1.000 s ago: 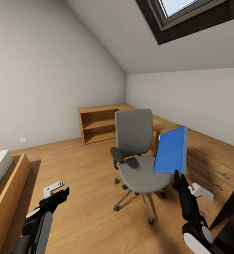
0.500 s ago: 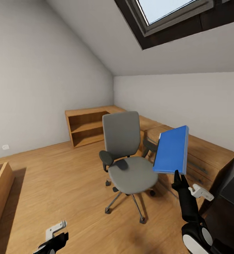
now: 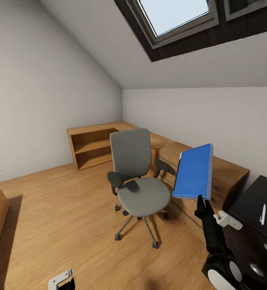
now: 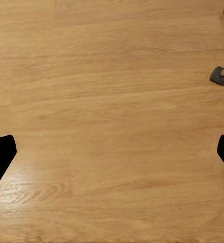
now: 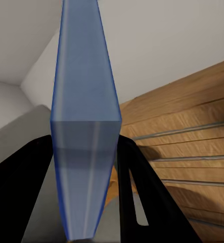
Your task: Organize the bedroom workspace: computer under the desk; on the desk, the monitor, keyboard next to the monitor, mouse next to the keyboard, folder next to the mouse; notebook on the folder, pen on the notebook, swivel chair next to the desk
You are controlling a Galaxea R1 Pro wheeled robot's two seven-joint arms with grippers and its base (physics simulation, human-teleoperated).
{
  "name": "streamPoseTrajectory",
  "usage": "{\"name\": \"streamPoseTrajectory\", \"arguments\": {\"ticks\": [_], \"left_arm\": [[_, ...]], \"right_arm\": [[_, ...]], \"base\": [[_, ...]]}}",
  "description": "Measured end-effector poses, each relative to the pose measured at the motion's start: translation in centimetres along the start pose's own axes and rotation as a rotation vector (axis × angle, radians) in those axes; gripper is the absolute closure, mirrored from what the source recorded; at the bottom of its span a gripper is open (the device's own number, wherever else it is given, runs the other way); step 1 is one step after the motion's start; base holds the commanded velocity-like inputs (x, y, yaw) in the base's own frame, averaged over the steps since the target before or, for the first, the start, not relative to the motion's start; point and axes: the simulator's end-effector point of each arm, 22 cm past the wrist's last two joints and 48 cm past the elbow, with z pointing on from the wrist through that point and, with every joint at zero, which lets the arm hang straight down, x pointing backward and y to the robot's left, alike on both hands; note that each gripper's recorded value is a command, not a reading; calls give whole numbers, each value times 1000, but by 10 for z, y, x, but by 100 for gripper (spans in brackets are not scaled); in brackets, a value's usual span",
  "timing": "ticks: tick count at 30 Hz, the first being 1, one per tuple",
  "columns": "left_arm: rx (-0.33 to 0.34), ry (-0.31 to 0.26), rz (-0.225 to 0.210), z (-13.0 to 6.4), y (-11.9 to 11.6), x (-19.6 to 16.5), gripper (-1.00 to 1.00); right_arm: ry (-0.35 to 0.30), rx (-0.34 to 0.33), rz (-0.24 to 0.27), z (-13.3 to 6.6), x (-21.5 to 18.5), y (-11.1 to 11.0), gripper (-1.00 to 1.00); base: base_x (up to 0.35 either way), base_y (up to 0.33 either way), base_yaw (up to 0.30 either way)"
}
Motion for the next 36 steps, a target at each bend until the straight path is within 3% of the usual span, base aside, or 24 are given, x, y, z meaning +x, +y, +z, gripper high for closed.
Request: {"name": "streamPoseTrajectory", "arguments": {"ticks": [13,21,30,36], "left_arm": [[-1,18,7,-3,1,7,-100],[1,26,9,-3,0,11,-100],[1,29,9,-3,1,13,-100],[6,29,15,-5,-2,12,-100]], "right_arm": [[-22,-33,-3,-3,-3,19,100],[-26,-36,-2,-3,-4,21,100],[-23,-36,16,-5,0,27,100],[-24,-39,19,-6,-1,31,100]], "base": [[-50,13,-112],[-80,248,-219],[-9,308,-23],[-1,90,-2]]}}
